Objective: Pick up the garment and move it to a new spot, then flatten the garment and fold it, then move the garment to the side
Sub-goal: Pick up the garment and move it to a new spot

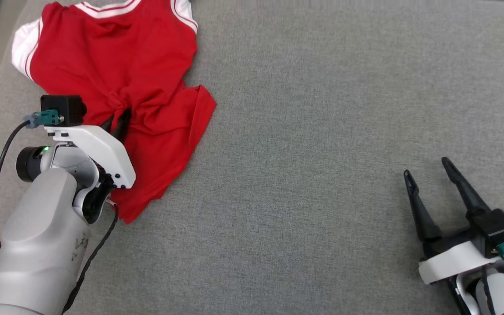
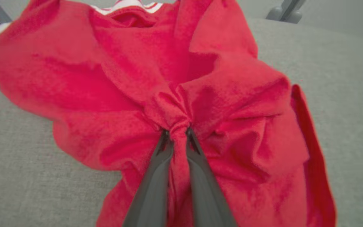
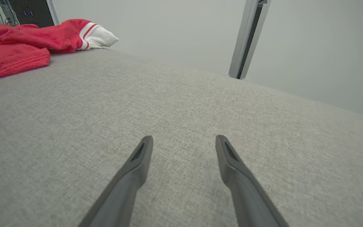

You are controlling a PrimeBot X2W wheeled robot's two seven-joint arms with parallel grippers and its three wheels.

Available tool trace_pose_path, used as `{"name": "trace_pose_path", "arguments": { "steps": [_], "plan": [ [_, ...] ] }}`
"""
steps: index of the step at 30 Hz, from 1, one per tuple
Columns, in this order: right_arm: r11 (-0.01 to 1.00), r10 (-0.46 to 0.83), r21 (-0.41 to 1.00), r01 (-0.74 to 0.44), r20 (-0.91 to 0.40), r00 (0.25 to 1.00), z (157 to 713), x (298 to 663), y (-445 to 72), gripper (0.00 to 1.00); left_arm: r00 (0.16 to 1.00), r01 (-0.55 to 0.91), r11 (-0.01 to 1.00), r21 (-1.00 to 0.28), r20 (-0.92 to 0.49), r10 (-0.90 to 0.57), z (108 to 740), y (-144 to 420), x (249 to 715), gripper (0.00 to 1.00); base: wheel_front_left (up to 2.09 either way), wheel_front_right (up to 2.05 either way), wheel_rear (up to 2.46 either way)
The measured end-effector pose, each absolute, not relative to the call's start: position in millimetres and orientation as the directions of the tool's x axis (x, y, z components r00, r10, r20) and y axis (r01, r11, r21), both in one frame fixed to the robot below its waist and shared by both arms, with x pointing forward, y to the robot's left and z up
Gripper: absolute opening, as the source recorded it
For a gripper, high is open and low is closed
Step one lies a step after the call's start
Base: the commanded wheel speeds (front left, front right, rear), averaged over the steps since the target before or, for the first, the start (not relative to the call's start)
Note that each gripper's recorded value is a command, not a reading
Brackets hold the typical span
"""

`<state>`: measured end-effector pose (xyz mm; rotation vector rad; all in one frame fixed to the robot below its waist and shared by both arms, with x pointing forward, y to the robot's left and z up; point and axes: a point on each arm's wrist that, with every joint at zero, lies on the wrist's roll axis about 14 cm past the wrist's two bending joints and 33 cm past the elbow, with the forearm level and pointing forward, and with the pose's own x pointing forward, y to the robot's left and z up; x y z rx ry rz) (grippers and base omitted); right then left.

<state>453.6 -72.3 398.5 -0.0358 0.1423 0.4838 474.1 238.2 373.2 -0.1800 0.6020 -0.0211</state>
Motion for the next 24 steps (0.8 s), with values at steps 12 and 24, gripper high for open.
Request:
{"name": "trace_pose_path", "arguments": {
  "steps": [12, 24],
  "plan": [
    [0.936, 0.353, 0.028, -0.352, -0.065, 0.933, 451.3, 403.6, -92.8, 1.0, 0.886, 0.327, 0.91, -0.254, -0.252, -0.389, 489.7, 134.5, 463.3, 0.0, 0.0, 0.0, 0.0],
    [0.994, 0.112, 0.002, -0.112, -0.016, 0.994, 476.2, 353.3, -170.4, 1.0, 0.661, 0.709, 0.63, -0.317, -0.012, -0.75, 585.2, -28.0, 390.5, 0.0, 0.0, 0.0, 0.0]
  ]
}}
